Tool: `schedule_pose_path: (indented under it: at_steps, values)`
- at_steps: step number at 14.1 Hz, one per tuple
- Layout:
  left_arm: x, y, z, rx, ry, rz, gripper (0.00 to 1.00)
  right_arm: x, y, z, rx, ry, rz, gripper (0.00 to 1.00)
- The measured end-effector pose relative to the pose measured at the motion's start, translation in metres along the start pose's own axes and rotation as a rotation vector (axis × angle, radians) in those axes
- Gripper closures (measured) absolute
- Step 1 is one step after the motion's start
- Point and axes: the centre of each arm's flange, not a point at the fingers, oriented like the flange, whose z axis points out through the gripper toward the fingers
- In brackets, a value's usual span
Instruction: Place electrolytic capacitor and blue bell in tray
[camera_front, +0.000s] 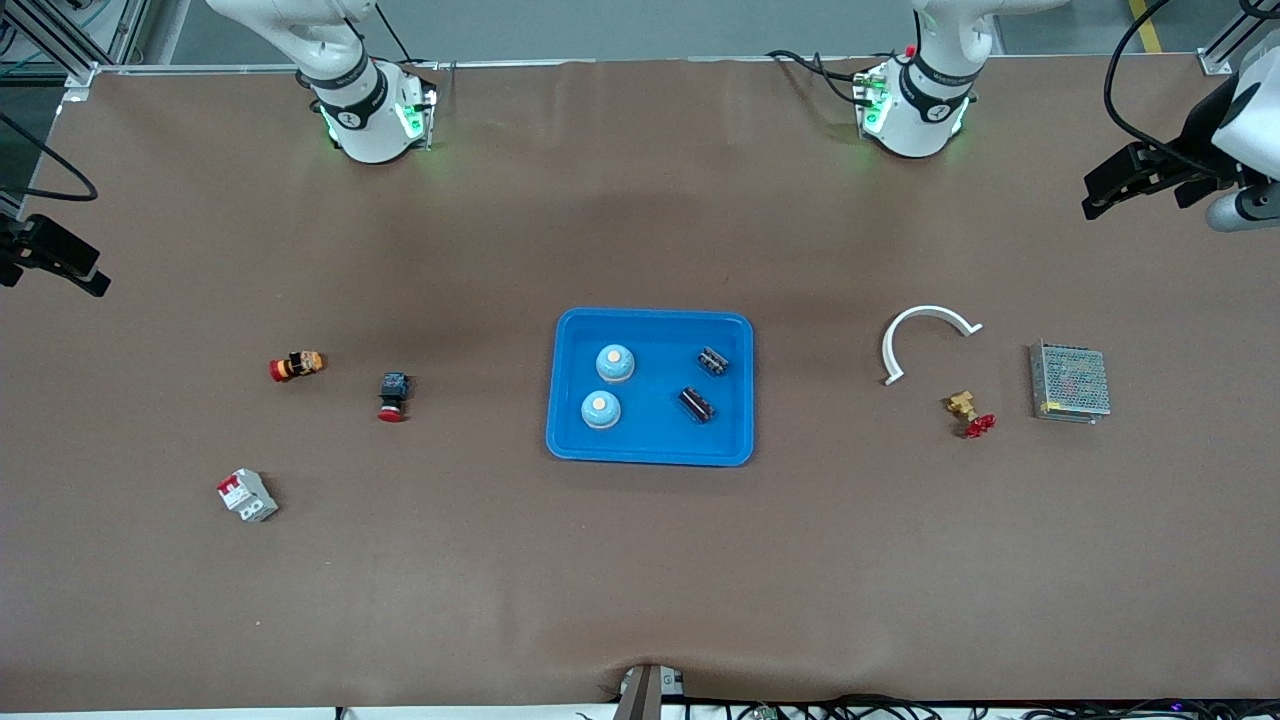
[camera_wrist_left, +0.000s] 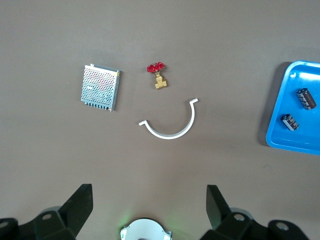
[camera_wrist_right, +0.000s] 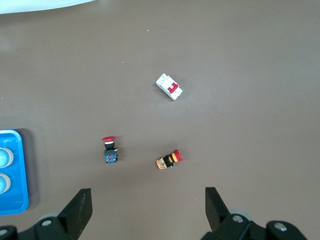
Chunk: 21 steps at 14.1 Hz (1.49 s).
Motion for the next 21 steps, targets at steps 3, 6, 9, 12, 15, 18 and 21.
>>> schedule_pose_path:
  at_steps: [3, 6, 9, 12, 15, 18, 21]
  values:
    - [0.0, 0.0, -0.001, -0.001, 0.005, 0.001, 0.0, 0.001, 0.001, -0.004, 0.0, 0.008, 0.001, 0.0]
    - [0.001, 0.003, 0.0, 0.0, 0.002, 0.006, 0.0, 0.001, 0.001, -0.008, 0.001, 0.017, 0.003, 0.0]
    - [0.002, 0.004, 0.002, 0.0, -0.002, 0.007, 0.0, 0.001, 0.001, -0.009, 0.001, 0.019, 0.002, 0.0]
    - [0.004, 0.004, 0.004, 0.0, -0.005, 0.008, 0.0, 0.001, -0.001, -0.009, 0.001, 0.019, -0.001, 0.0]
    - [0.004, 0.004, 0.0, -0.002, 0.007, 0.008, 0.0, 0.002, -0.001, -0.012, 0.002, 0.027, -0.001, 0.0]
    - [0.005, 0.005, -0.002, -0.003, 0.012, 0.008, 0.0, 0.002, -0.001, -0.016, 0.002, 0.035, 0.0, 0.0]
    - [0.006, 0.005, -0.001, -0.003, 0.01, 0.008, 0.0, 0.003, -0.001, -0.014, 0.002, 0.031, 0.0, 0.0]
